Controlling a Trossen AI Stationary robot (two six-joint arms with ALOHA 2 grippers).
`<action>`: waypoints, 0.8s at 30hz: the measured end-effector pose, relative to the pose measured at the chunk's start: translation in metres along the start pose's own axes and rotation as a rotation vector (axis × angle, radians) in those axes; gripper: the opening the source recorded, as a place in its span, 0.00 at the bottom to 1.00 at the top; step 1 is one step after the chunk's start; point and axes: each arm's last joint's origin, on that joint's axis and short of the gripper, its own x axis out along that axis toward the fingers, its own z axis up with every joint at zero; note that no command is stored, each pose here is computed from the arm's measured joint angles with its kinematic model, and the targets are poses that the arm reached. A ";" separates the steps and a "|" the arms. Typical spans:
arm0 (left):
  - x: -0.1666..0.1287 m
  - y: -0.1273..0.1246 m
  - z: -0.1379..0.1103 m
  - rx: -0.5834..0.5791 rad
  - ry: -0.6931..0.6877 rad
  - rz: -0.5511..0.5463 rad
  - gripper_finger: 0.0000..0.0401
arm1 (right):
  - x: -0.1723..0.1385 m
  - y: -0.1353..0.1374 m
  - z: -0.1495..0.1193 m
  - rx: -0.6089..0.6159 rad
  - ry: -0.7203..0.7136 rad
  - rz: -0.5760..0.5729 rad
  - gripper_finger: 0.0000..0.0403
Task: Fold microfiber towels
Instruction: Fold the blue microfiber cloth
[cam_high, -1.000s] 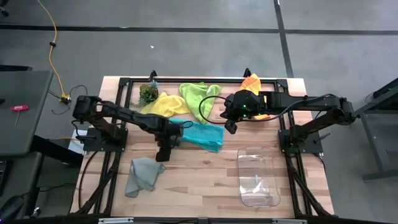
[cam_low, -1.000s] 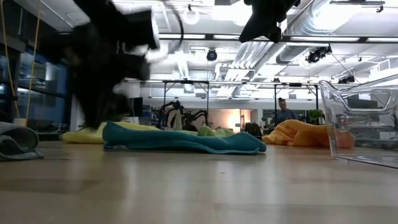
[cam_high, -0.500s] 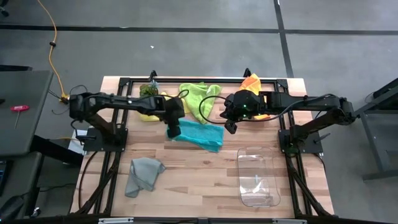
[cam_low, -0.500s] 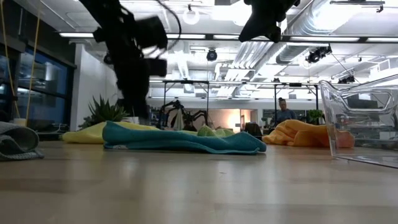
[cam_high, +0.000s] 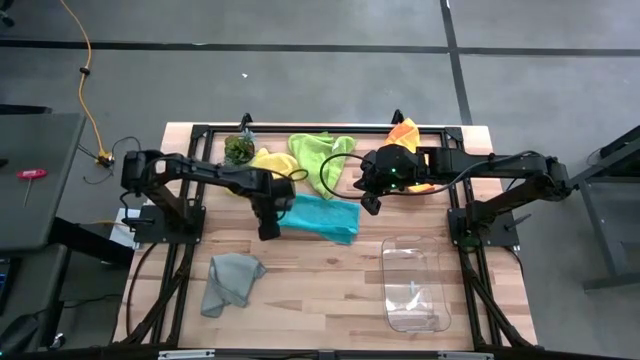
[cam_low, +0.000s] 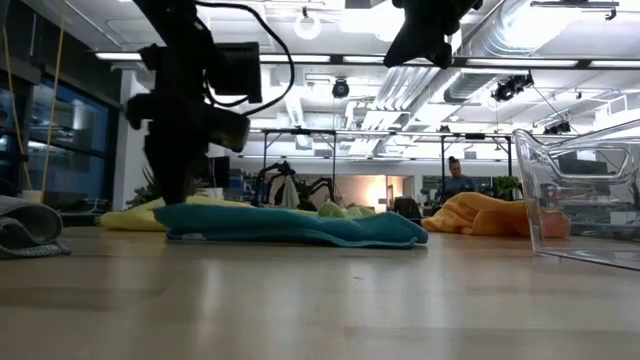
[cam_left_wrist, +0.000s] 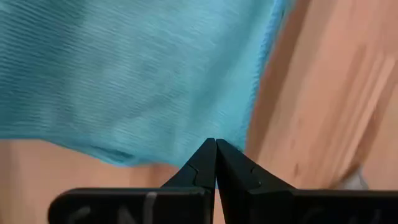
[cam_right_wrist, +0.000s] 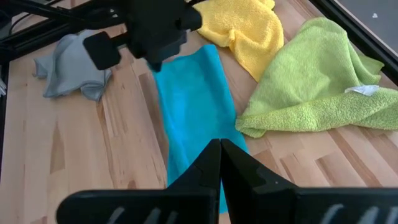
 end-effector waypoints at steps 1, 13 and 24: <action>0.001 -0.004 -0.001 0.013 0.008 -0.001 0.00 | 0.000 0.000 0.000 -0.002 0.000 0.000 0.00; 0.008 -0.038 0.007 0.131 -0.097 -0.086 0.00 | 0.007 -0.001 -0.010 0.095 0.029 -0.001 0.00; -0.082 -0.009 0.006 0.129 -0.565 -0.035 0.00 | 0.071 -0.012 -0.065 0.457 0.121 0.051 0.00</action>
